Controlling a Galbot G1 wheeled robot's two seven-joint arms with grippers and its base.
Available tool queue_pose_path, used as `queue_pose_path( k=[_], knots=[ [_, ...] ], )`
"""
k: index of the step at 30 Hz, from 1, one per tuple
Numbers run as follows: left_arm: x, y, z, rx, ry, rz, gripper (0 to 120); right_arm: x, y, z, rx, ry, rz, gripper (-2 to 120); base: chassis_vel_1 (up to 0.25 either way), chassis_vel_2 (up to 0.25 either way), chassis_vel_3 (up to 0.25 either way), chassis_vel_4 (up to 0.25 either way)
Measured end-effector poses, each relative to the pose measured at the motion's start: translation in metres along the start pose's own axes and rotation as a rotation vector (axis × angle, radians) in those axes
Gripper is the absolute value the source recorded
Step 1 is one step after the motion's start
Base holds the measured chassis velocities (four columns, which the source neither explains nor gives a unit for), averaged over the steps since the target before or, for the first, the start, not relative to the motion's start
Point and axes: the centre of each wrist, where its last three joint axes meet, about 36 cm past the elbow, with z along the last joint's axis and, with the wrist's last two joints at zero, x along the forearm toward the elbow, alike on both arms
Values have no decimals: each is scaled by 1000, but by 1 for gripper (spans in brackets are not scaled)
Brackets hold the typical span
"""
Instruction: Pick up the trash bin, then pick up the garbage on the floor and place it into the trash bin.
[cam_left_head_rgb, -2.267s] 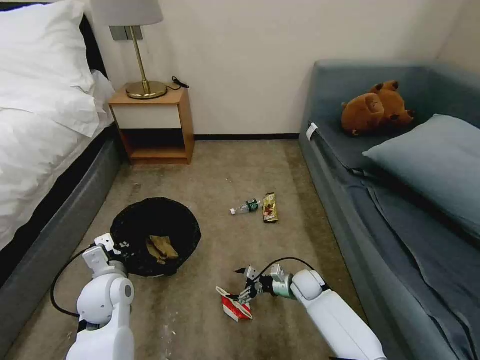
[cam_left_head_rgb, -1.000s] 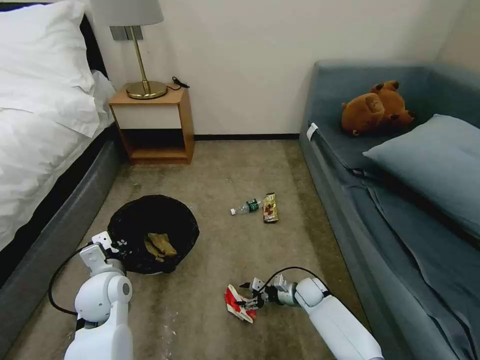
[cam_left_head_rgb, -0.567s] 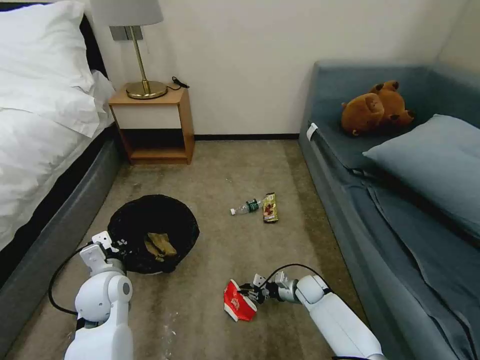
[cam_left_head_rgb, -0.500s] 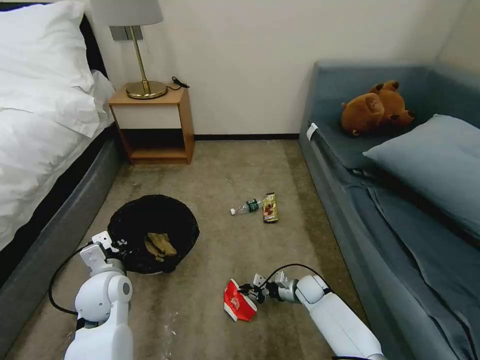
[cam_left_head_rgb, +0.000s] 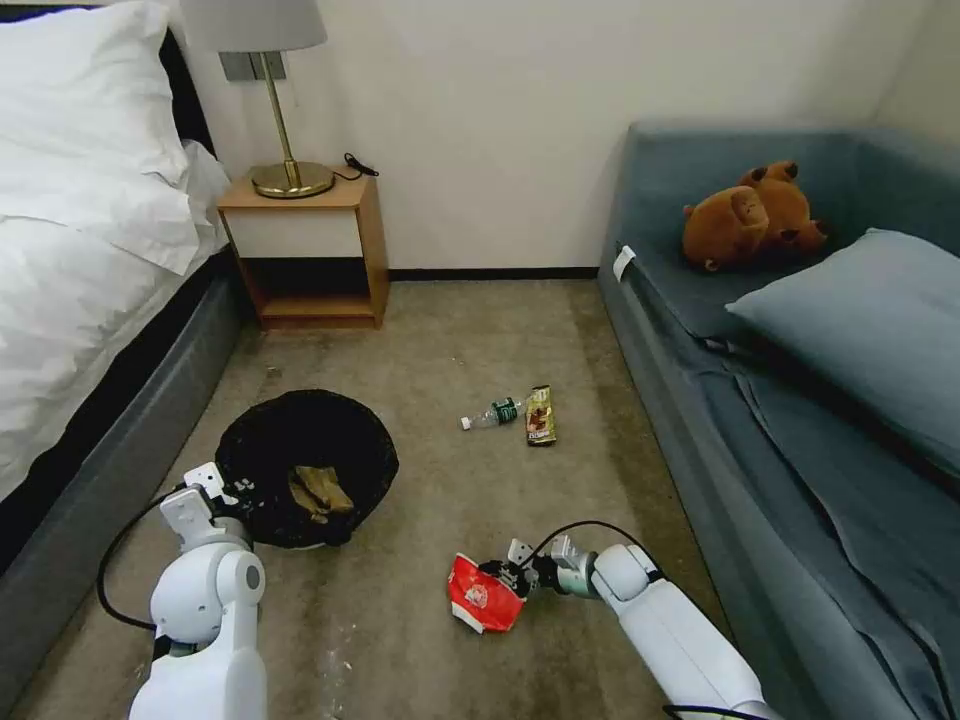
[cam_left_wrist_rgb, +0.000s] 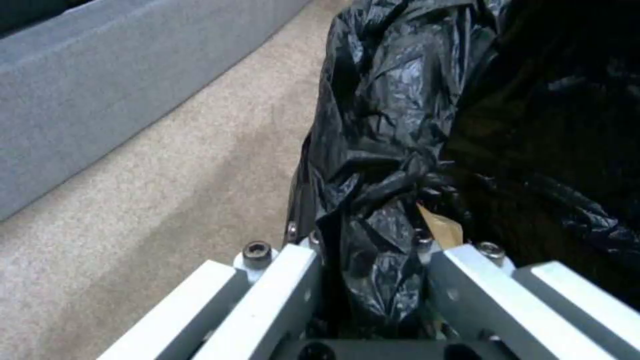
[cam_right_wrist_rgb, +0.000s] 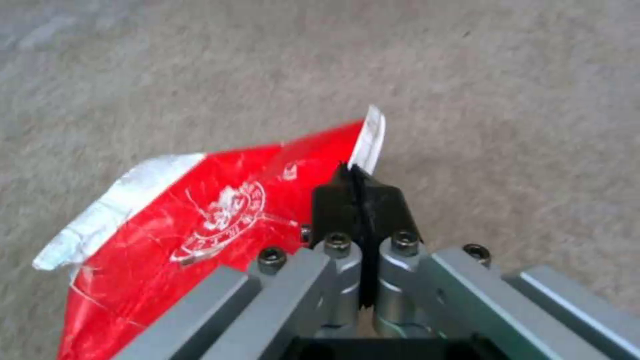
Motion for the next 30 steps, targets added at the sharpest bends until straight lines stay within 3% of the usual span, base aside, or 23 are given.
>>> queue_pose_path(
  k=[22, 24, 30],
  knots=[
    [0, -1, 1, -1, 1, 1, 3, 6, -1, -5, -8, -59, 61, 0, 0, 0, 0, 0],
    [0, -1, 1, -1, 1, 2, 3, 7, -1, -5, 16, -49, 59, 13, 0, 0, 0, 0],
    [1, -2, 0, 0, -1, 3, 3, 10, -4, -3, 71, -21, 47, 35, 0, 0, 0, 0]
  ],
)
